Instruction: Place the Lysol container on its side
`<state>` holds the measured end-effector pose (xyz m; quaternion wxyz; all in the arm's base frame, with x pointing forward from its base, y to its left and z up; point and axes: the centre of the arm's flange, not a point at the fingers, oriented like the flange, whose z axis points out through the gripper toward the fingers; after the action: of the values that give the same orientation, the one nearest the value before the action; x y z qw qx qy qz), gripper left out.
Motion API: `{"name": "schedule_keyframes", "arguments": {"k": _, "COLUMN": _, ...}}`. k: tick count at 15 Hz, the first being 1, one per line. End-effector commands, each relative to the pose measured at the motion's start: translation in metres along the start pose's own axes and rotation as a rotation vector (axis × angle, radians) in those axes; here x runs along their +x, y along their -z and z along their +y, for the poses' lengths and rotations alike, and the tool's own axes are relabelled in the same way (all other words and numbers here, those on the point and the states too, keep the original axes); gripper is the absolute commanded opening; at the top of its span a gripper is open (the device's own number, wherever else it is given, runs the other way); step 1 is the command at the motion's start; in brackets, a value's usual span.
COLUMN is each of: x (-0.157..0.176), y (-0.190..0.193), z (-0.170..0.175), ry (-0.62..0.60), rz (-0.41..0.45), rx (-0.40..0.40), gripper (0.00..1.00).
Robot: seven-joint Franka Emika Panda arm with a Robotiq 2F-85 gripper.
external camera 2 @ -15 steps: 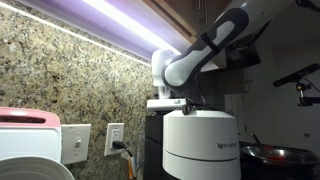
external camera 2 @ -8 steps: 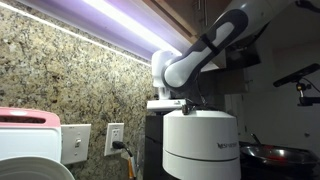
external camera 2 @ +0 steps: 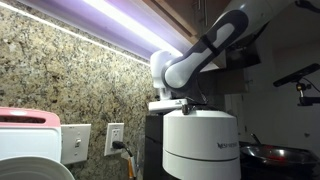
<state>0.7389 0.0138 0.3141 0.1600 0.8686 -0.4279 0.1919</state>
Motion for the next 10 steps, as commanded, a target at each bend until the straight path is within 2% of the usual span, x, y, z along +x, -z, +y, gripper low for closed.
{"name": "schedule_keyframes", "arguments": {"k": 1, "x": 0.0036, "y": 0.0019, "z": -0.0007, "ry": -0.002, "rz": 0.028, "rx": -0.117, "gripper": 0.00}}
{"name": "schedule_keyframes", "arguments": {"k": 6, "x": 0.0036, "y": 0.0054, "z": 0.0053, "ry": 0.015, "rz": 0.017, "rx": -0.238, "gripper": 0.01}}
{"name": "schedule_keyframes", "arguments": {"k": 10, "x": 0.0022, "y": 0.0056, "z": 0.0074, "ry": 0.017, "rz": -0.004, "rx": -0.285, "gripper": 0.01}}
